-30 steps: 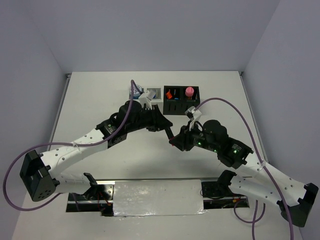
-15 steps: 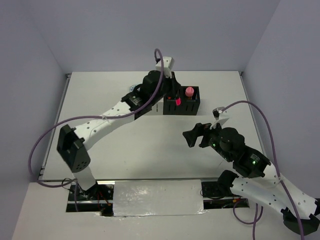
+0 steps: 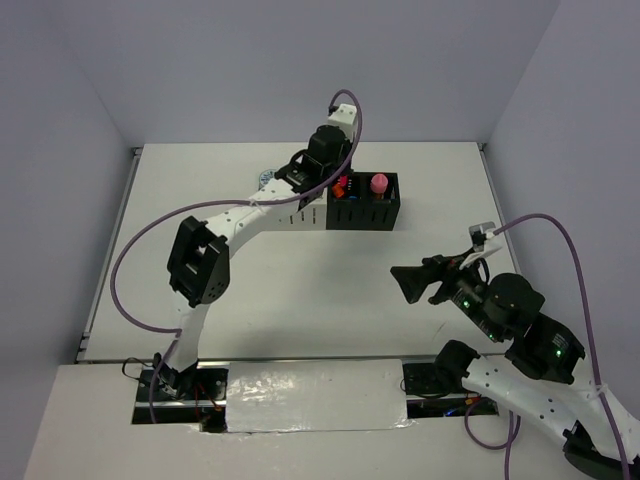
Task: Sort the stationery into containers
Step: Place the pen in the storage box, then reset both arms
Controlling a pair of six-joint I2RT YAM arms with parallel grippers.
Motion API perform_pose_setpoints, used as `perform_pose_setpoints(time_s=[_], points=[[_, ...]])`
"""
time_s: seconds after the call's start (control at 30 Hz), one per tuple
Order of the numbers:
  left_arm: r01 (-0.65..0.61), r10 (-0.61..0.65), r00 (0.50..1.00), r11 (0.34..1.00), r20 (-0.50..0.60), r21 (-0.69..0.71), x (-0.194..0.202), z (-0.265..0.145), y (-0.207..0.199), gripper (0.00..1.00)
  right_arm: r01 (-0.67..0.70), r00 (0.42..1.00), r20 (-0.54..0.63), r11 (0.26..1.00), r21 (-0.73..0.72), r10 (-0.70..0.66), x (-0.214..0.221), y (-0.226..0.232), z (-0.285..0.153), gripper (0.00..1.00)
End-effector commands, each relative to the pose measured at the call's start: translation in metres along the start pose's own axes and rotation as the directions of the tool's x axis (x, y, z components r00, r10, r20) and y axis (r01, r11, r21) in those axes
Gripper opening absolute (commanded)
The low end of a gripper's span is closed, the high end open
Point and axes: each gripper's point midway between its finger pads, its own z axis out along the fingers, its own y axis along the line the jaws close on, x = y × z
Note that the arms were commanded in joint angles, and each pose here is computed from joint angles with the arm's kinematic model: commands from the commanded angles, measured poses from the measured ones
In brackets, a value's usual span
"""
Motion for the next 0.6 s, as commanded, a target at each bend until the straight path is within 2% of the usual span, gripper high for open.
perform_pose_setpoints(time_s=[0.0, 0.03, 0.1, 0.17, 0.2, 0.27, 0.33, 0.37, 0.4, 0.47, 0.5, 0.53, 0.57], points=[[-0.023, 0.019, 0.993, 0.999, 0.114, 0.033, -0.027, 0.004, -0.010, 0.12, 0.012, 1.000, 0.020, 1.000, -0.016, -0.011, -0.011, 0.002, -0.011, 1.00], [-0.023, 0.018, 0.994, 0.999, 0.112, 0.040, -0.025, 0.004, -0.010, 0.21, 0.013, 1.000, 0.020, 1.000, -0.016, -0.013, -0.010, 0.002, -0.012, 1.00], [-0.009, 0.003, 0.995, 0.998, 0.098, 0.059, -0.014, 0.006, -0.012, 0.28, 0.017, 1.000, 0.020, 1.000, -0.011, -0.017, -0.010, 0.000, -0.011, 1.00], [0.007, -0.014, 0.996, 0.996, 0.085, 0.085, -0.005, 0.004, -0.015, 0.40, 0.028, 1.000, 0.015, 1.000, -0.008, -0.028, -0.008, 0.000, -0.008, 1.00], [0.014, -0.021, 0.997, 0.996, 0.080, 0.086, -0.002, 0.003, -0.015, 0.54, 0.034, 0.999, 0.006, 0.999, -0.003, -0.034, -0.006, 0.000, -0.005, 1.00], [0.038, -0.045, 0.996, 0.995, 0.073, 0.096, -0.002, -0.005, -0.016, 0.72, 0.040, 0.999, -0.007, 0.999, 0.008, -0.040, -0.003, -0.002, -0.002, 1.00], [0.073, -0.083, 0.992, 0.991, 0.093, 0.111, -0.013, -0.021, -0.017, 0.94, 0.053, 0.998, -0.026, 0.998, 0.019, -0.053, 0.000, -0.003, 0.002, 1.00], [0.078, -0.090, 0.991, 0.990, 0.098, 0.114, -0.017, -0.029, -0.016, 0.94, 0.054, 0.998, -0.025, 0.998, 0.024, -0.053, 0.000, -0.003, 0.002, 1.00], [0.093, -0.106, 0.988, 0.990, 0.117, 0.107, -0.030, -0.045, -0.012, 0.99, 0.054, 0.998, -0.022, 0.998, 0.030, -0.054, -0.001, -0.004, 0.003, 1.00], [0.121, -0.124, 0.984, 0.992, 0.131, 0.033, -0.045, -0.063, 0.001, 0.99, 0.052, 0.999, -0.011, 0.998, 0.029, -0.052, -0.003, -0.005, 0.001, 1.00], [0.140, -0.139, 0.986, 0.990, 0.088, -0.011, -0.040, -0.074, 0.010, 0.99, 0.051, 0.999, -0.007, 0.998, 0.027, -0.051, -0.004, -0.004, 0.000, 1.00], [0.170, -0.164, 0.979, 0.985, 0.117, -0.036, -0.062, -0.097, 0.019, 0.99, 0.052, 0.999, -0.004, 0.998, 0.031, -0.052, -0.005, -0.005, -0.001, 1.00], [0.186, -0.175, 0.978, 0.978, 0.115, -0.098, -0.066, -0.111, 0.033, 0.99, 0.050, 0.999, 0.004, 0.998, 0.034, -0.050, -0.007, -0.006, -0.003, 1.00]])
